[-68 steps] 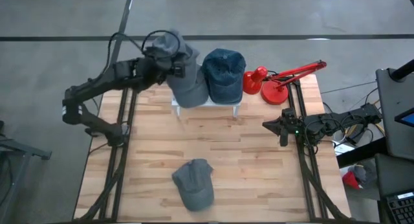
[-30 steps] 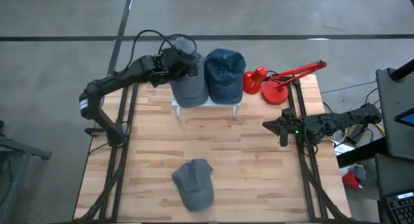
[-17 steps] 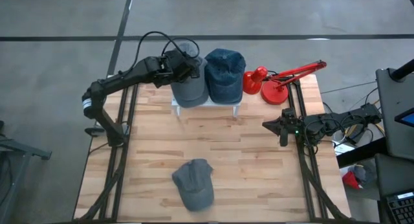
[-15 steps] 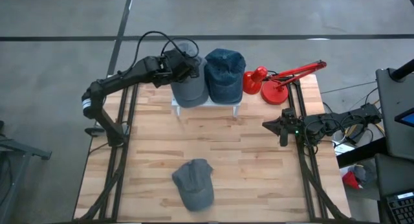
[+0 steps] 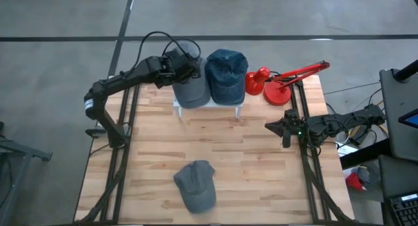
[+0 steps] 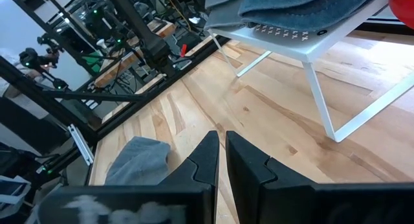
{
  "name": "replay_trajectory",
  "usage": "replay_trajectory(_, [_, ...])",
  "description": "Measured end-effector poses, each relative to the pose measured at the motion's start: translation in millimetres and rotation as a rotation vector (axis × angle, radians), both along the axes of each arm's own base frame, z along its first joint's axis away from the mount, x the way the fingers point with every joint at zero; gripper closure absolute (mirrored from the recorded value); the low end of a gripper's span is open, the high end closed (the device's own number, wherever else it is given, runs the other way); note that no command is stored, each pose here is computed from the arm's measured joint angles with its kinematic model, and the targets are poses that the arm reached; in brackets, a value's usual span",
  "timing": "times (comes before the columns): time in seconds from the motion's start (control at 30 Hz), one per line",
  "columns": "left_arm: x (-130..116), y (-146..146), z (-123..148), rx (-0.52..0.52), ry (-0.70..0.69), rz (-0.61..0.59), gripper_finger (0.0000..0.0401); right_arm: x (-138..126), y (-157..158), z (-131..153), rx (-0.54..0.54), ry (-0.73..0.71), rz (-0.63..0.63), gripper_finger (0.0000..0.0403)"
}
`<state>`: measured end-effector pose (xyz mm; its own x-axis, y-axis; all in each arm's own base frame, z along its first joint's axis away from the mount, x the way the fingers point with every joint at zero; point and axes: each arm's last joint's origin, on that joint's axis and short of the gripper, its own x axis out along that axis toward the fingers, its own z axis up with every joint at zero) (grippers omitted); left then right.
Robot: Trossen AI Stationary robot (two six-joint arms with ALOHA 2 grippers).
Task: Pick & Place hat
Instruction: Put the left gray cap on top of the other gray cap on the shelf
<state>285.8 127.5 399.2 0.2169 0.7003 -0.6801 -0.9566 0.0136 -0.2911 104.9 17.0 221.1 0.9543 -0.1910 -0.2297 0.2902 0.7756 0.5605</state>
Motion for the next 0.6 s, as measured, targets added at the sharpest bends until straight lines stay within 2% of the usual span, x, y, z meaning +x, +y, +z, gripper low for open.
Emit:
replay_trajectory(0.2, [12, 4, -13, -0.038, 0.028, -0.016, 0.0393, 0, 0, 0, 0.001, 0.000, 0.005, 0.0376])
replay_trajectory(0.4, [14, 3, -14, -0.039, 0.029, -0.019, 0.0391, 0, 0, 0, 0.001, 0.000, 0.006, 0.0376])
replay_trajectory(0.6, [14, 2, -13, -0.045, 0.039, -0.051, 0.0360, 0, 0, 0, 0.002, 0.000, 0.006, 0.0376])
